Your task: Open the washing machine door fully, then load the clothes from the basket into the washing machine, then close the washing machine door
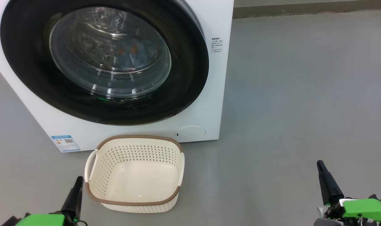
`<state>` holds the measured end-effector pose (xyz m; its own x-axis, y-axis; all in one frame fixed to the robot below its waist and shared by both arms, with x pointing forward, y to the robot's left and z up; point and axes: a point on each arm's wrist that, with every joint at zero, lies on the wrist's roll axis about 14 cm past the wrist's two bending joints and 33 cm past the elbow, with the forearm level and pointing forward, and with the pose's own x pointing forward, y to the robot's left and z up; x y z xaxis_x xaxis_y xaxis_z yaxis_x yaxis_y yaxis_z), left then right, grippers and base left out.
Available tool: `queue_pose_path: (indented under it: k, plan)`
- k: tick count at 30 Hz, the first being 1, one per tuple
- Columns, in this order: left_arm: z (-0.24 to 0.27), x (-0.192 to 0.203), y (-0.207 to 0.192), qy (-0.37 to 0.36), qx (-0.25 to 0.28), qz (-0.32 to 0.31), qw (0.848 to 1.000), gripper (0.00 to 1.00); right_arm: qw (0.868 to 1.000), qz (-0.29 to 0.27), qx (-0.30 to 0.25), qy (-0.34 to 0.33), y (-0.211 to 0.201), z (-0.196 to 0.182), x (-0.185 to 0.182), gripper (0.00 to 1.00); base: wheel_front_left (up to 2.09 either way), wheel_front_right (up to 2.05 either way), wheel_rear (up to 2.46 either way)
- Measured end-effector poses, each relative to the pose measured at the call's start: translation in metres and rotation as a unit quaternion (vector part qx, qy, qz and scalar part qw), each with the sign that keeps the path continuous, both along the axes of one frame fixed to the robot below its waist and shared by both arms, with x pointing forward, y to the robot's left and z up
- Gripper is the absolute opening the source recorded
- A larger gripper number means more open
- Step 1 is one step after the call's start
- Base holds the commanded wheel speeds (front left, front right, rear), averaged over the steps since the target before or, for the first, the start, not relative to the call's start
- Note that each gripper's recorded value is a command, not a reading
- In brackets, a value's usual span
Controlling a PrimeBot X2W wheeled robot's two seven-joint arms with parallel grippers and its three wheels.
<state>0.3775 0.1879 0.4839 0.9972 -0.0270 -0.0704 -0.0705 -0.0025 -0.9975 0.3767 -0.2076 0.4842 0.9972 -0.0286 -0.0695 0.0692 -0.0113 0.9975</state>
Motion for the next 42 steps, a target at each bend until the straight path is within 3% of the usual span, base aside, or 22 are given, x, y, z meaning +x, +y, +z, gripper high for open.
queue_pose_path:
  k: [42]
  plan:
    - [0.0000, 0.0000, -0.0001, 0.000, -0.001, 0.000, 1.000, 0.00, 1.000, -0.001, 0.003, 0.000, 0.0000, -0.0002, -0.0002, 0.00, 0.00, 0.00, 0.00]
